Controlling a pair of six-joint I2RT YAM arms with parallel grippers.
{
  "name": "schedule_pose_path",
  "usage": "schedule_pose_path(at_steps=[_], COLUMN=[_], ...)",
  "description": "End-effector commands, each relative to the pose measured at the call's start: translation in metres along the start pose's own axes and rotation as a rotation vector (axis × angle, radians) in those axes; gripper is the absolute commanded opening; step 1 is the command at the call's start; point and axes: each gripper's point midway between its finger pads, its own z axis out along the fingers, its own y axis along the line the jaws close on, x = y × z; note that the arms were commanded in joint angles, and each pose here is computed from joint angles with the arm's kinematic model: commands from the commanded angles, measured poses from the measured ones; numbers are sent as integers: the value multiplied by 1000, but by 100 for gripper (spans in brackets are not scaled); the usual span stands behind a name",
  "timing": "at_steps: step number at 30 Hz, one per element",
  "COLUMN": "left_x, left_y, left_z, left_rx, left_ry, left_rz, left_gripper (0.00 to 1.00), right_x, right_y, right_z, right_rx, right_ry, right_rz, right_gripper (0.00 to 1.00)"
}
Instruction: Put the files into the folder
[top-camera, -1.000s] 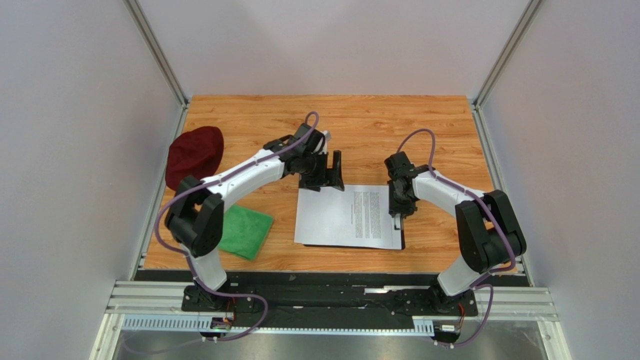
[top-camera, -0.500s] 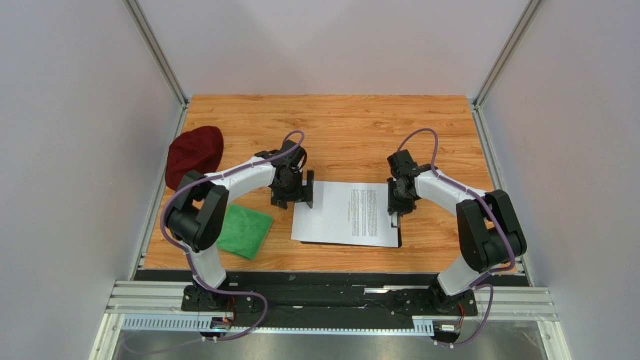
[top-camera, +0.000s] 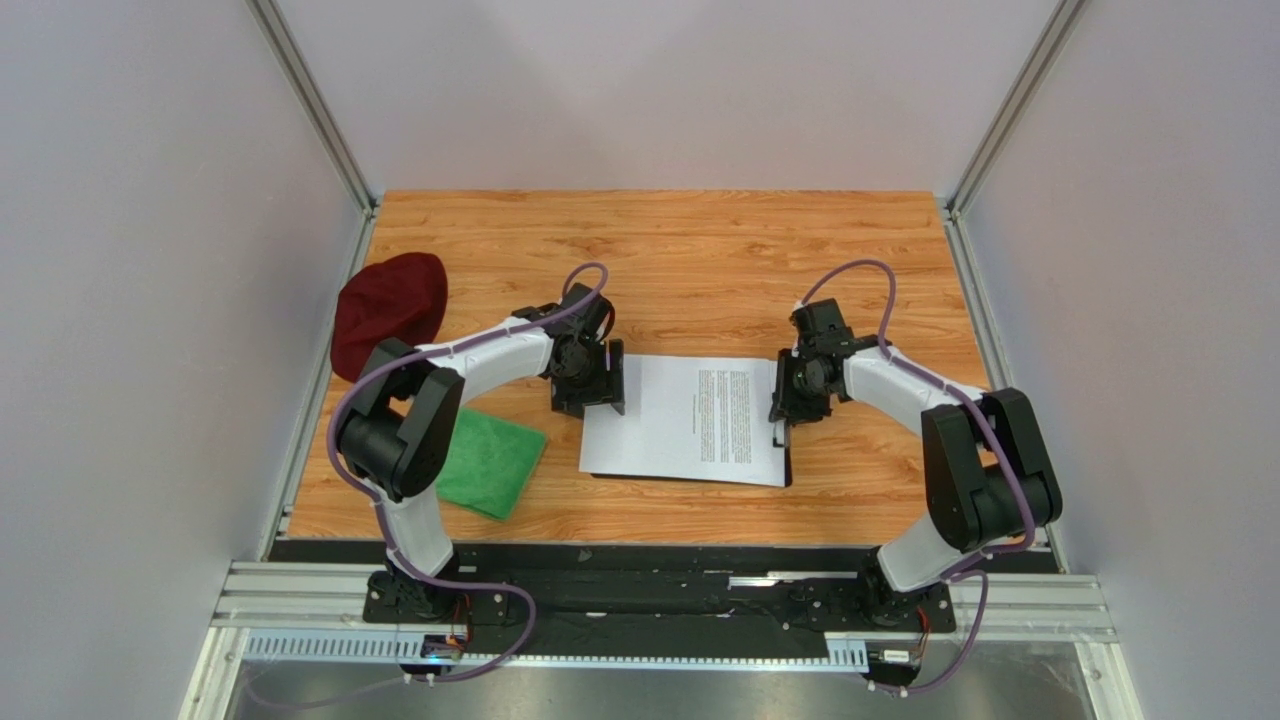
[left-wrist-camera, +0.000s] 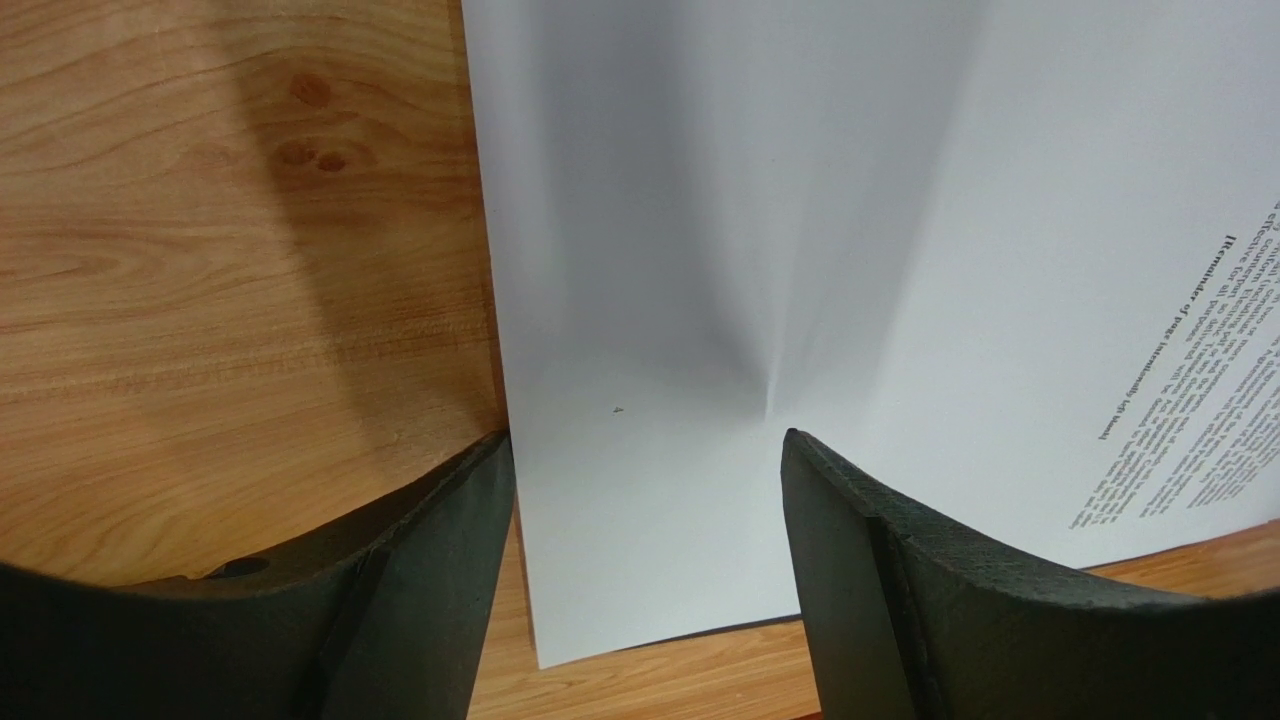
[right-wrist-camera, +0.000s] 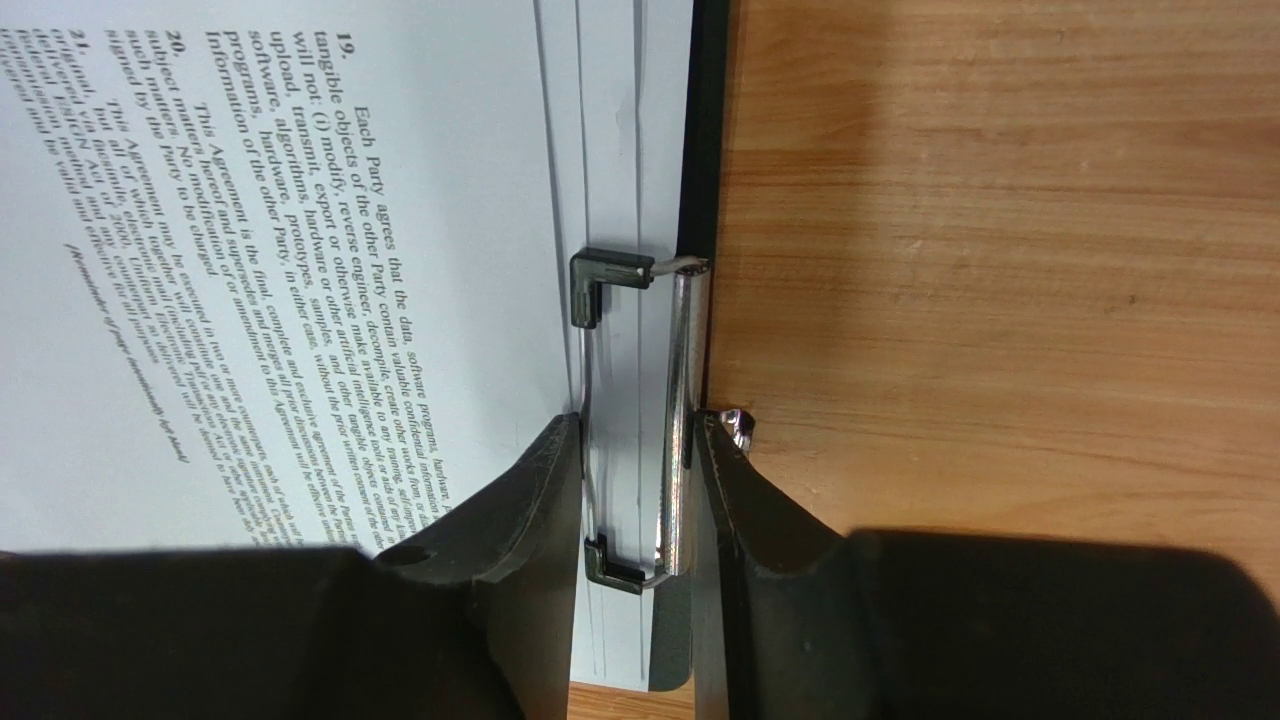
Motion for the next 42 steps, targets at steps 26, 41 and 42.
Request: schedule_pose_path(at_steps=[26,41,42], left_x=[2,10,9], left_y=[18,-30,-30], left_z=[33,27,26], left_rx=[-79,89,88], left_ry=[81,93,91], left_rz=[43,48,47], left_gripper=[73,83,85], right_x=[-1,-6,-5], right_y=[18,-10,-13], right_z=[-4,-2,-1], right_rx=[-360,-52,-38], right_ry=[-91,-49,-43], right_rz=[80,65,68], right_gripper=[0,5,9])
